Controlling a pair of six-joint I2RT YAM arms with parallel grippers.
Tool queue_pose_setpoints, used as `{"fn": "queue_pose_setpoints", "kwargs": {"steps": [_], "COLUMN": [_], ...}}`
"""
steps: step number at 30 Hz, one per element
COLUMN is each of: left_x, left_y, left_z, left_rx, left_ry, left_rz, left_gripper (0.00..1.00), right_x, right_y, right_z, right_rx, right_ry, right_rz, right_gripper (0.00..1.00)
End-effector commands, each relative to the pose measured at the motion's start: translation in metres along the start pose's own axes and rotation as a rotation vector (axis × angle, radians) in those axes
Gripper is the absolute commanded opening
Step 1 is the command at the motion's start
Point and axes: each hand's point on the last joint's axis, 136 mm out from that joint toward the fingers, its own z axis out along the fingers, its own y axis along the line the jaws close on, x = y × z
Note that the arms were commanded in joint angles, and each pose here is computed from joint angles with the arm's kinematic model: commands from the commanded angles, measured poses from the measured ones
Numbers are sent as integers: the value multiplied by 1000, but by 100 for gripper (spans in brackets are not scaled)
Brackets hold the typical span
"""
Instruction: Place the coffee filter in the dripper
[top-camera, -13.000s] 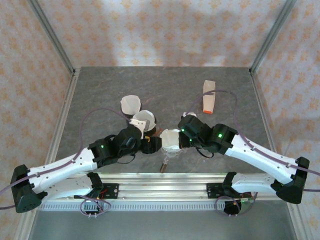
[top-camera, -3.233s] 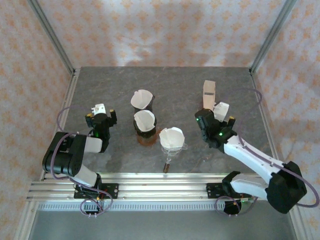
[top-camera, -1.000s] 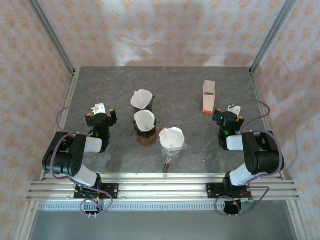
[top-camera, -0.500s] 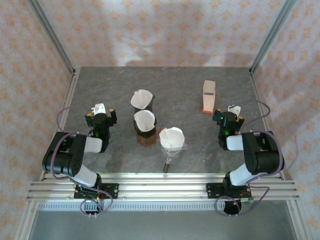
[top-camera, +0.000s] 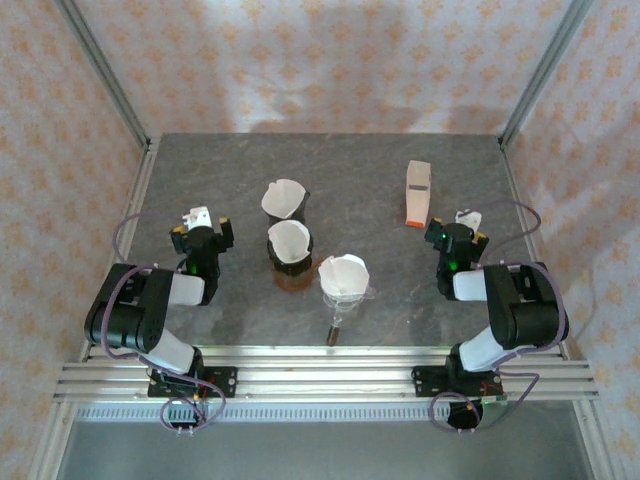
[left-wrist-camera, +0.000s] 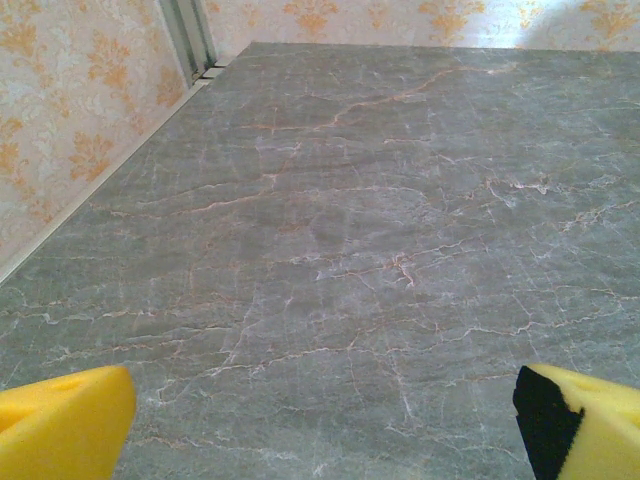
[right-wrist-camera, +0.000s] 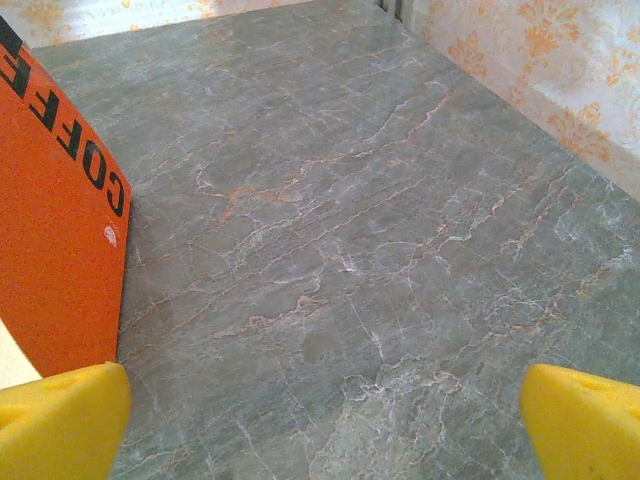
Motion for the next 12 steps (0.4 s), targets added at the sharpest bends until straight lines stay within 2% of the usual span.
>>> {"fn": "queue_pose_setpoints", "kwargs": {"steps": [1, 12], "left_x": [-14, -14], "left_y": [0, 0], "left_z": [1, 1], "left_rx": [-2, -1], "left_ry": [-42, -44], "left_rz": [-18, -18], "left_gripper": [100, 100], "right_x": [-18, -18], "right_y": [0, 0], "right_z": [0, 0], "right_rx": [4, 5], "right_ry": [-52, -53], "right_rz": [36, 35], "right_gripper": [100, 100]}}
